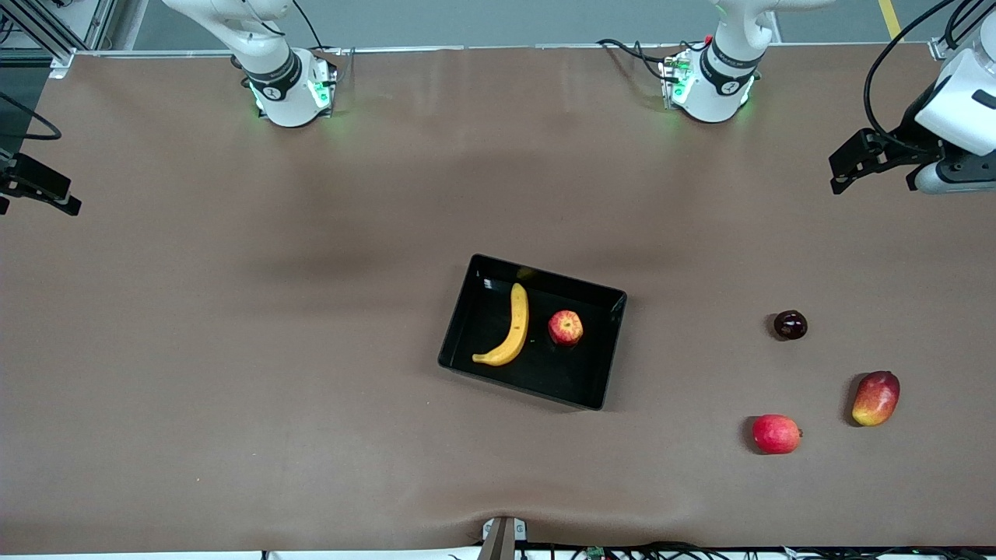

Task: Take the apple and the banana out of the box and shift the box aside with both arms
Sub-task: 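Move the left gripper from rest toward the black tray, then lower the left gripper into the tray and grasp the red apple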

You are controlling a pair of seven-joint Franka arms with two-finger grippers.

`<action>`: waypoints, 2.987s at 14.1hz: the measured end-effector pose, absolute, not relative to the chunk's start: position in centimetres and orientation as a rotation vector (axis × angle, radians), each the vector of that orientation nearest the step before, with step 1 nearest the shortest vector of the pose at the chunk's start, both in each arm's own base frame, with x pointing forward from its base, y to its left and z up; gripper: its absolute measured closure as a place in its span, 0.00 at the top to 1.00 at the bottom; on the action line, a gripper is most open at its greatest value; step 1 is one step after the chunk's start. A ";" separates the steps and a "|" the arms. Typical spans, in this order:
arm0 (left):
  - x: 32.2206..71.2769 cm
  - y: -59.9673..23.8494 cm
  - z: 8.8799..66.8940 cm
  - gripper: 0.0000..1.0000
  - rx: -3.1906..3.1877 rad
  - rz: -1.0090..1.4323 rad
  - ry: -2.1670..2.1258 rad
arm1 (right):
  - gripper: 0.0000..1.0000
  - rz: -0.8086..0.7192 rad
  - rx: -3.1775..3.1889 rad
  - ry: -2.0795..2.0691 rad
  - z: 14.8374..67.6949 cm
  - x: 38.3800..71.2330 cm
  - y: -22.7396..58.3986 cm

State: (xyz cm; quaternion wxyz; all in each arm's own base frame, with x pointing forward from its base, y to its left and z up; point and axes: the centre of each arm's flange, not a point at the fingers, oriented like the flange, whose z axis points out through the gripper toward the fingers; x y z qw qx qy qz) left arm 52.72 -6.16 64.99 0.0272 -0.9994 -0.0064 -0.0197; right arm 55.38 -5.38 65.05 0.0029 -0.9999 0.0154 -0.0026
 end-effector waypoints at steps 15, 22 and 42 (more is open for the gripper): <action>55.0 -13.6 59.9 1.00 -3.090 0.005 0.141 | 1.00 -0.004 -3.135 0.057 64.9 55.4 -5.6; 55.3 -31.0 48.2 1.00 -3.088 0.009 0.025 | 1.00 -0.008 -3.135 0.058 64.9 55.4 -5.6; 58.3 -39.5 21.3 1.00 -3.172 -0.083 -0.525 | 1.00 -0.002 -3.134 0.053 64.7 55.8 -5.5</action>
